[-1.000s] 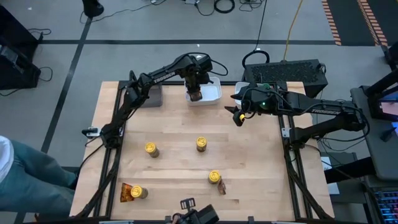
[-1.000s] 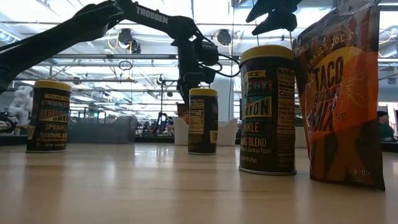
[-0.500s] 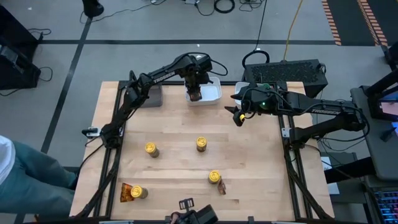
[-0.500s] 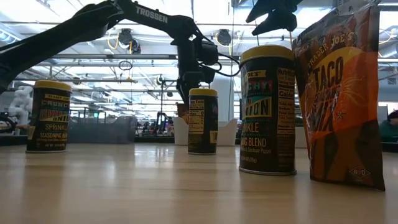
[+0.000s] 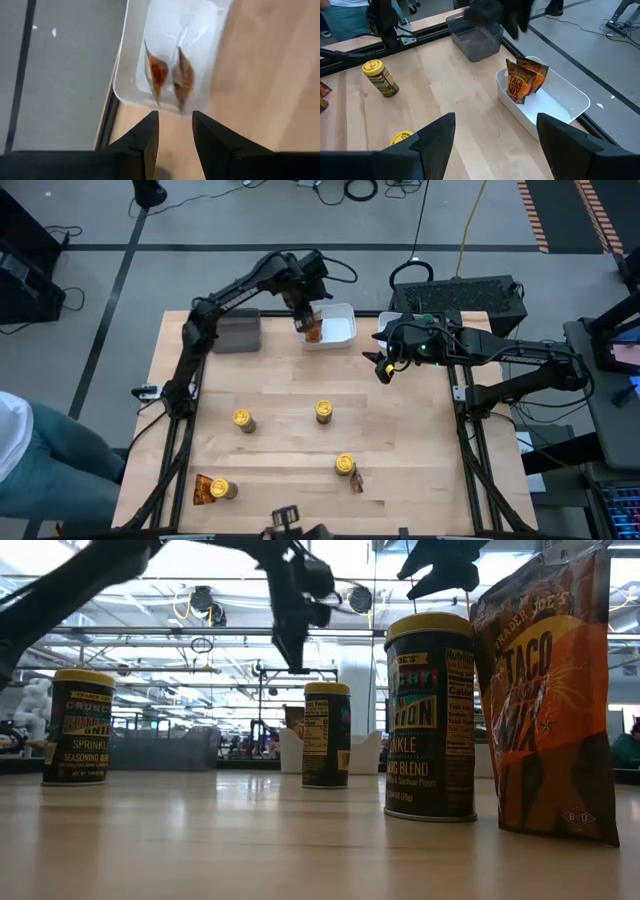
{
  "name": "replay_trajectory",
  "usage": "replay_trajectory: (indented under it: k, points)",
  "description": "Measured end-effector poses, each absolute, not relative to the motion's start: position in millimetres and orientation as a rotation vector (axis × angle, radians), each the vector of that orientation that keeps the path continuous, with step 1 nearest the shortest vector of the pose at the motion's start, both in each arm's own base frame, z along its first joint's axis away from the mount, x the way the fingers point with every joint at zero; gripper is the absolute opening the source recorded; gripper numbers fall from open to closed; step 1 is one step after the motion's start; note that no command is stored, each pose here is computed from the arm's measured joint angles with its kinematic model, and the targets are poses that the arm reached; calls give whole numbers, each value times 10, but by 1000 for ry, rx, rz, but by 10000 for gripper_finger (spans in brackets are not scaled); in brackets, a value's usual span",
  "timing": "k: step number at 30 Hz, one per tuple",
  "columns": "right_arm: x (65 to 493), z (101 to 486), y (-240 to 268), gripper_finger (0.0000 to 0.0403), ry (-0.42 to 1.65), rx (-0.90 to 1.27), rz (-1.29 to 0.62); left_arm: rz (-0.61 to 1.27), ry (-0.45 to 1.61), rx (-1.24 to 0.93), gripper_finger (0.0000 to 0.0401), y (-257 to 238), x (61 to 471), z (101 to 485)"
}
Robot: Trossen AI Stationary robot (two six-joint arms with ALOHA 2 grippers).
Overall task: Sort spices by type
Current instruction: Put the left orange seasoning bag into the left white bin
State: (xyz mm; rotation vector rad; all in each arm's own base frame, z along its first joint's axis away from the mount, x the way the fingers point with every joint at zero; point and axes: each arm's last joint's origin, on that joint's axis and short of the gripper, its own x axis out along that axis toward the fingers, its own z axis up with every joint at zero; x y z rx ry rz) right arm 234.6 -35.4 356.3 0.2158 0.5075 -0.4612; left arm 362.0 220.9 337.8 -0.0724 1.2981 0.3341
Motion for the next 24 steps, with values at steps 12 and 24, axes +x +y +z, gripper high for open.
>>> replay_trajectory:
  k: [12,24]
  points:
    - [2369,3580,-296,263,493,236,-386,188,1116,-96,123,1194,3122,4285]
    - [2644,3597,-149,263,380,157,-271,85,1124,-199,122,119,2564,4395]
